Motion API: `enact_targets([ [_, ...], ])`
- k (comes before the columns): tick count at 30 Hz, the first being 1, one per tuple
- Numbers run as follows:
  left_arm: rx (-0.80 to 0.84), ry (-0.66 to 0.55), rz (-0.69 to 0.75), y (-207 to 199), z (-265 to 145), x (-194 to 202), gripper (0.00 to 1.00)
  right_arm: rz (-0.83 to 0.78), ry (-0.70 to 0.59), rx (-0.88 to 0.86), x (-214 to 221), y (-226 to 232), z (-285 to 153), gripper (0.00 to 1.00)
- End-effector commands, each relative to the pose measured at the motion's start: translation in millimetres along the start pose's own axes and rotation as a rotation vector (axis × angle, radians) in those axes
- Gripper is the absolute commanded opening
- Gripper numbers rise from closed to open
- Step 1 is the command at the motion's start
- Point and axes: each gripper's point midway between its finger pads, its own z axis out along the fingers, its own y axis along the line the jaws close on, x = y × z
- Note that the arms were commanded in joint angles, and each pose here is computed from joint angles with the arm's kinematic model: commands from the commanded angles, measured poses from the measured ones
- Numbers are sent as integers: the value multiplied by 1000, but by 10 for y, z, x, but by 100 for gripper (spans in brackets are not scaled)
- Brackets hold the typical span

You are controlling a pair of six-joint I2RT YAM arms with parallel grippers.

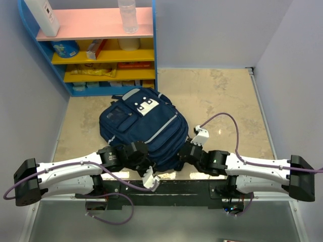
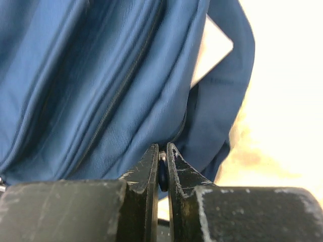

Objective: Pack the student bag
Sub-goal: Zip the student bag at the center of the board.

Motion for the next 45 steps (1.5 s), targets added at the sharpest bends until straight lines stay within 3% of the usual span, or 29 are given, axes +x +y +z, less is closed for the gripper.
enact_targets([
  [1,260,101,-11,-731,-145,294,0,-116,-110,120,-382,-316,174,0],
  [11,477,135,208,-1134,-425,454,0,-151,-105,202,-549,-494,389,0],
  [18,548,263,209,-1232,-611,738,0,-174,-162,221,-801,-491,258,0],
  [25,548,308,175,-1139,-687,821,0,-206,-228,-22,-839,151,-220,0],
  [33,704,378,150,-1417,-902,945,0,-202,-271,163,-788,-329,-246,0],
  [38,675,433,192,-1354,-997,1031,0,-155,-292,214,-799,-476,-192,0],
  [40,695,473,147,-1394,-1079,1075,0,-118,-290,177,-803,-406,-195,0],
  [41,672,489,125,-1348,-1084,1081,0,-182,-271,152,-751,-396,-164,0],
  [45,384,406,-14,-557,-963,825,11,-131,-184,-106,-491,166,-52,0],
])
